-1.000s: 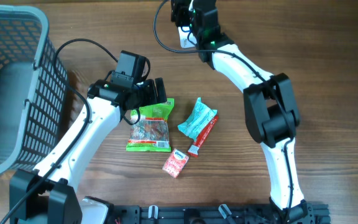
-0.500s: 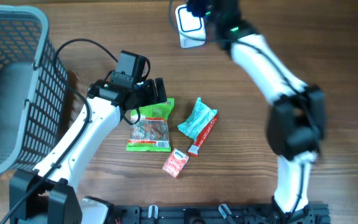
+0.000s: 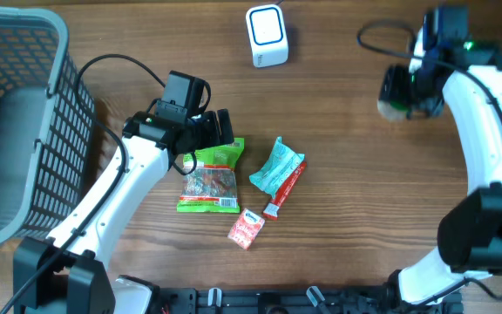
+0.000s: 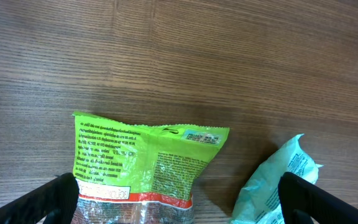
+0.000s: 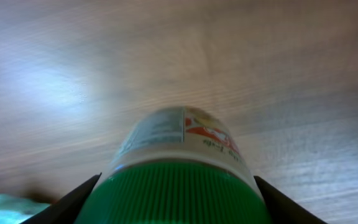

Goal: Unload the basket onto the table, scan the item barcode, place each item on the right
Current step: 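Carry the jar right and set it down on the table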

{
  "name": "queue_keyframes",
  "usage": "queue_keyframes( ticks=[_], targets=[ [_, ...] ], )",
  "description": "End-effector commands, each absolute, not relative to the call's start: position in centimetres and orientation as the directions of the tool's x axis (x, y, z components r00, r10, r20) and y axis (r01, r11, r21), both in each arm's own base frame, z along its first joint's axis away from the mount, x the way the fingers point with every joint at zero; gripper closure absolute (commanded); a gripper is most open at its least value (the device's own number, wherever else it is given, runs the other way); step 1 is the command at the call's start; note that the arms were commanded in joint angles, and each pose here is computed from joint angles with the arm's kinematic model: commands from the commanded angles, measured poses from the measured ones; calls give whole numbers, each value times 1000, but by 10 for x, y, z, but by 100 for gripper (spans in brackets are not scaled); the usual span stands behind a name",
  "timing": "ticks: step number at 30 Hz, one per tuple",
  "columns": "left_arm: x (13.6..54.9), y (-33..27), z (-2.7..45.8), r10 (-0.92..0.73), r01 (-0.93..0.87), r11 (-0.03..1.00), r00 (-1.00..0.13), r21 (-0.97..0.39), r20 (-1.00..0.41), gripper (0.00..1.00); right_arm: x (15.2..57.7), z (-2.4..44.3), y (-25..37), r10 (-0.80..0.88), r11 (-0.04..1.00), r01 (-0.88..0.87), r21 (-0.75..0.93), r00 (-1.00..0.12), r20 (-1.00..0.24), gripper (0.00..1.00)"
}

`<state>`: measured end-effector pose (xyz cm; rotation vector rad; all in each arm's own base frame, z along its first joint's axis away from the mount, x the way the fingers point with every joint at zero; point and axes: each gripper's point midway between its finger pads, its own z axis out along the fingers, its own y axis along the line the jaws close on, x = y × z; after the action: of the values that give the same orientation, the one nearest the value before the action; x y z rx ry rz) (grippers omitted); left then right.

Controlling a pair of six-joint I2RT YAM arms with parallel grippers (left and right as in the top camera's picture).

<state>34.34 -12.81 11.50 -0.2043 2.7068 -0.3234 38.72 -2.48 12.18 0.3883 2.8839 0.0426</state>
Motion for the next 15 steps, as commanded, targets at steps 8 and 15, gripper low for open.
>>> queue_keyframes(
  ticks=[8, 15],
  targets=[
    [345, -129, 118, -186, -89, 962, -905, -260, -382, 0, 352, 42, -49, 289, 957, 289, 26, -944, -160, 47],
    [345, -129, 118, -187, -89, 962, -905, -260, -382, 0, 351, 54, -51, 288, 957, 290, 14, -946, -146, 0]
  ],
)
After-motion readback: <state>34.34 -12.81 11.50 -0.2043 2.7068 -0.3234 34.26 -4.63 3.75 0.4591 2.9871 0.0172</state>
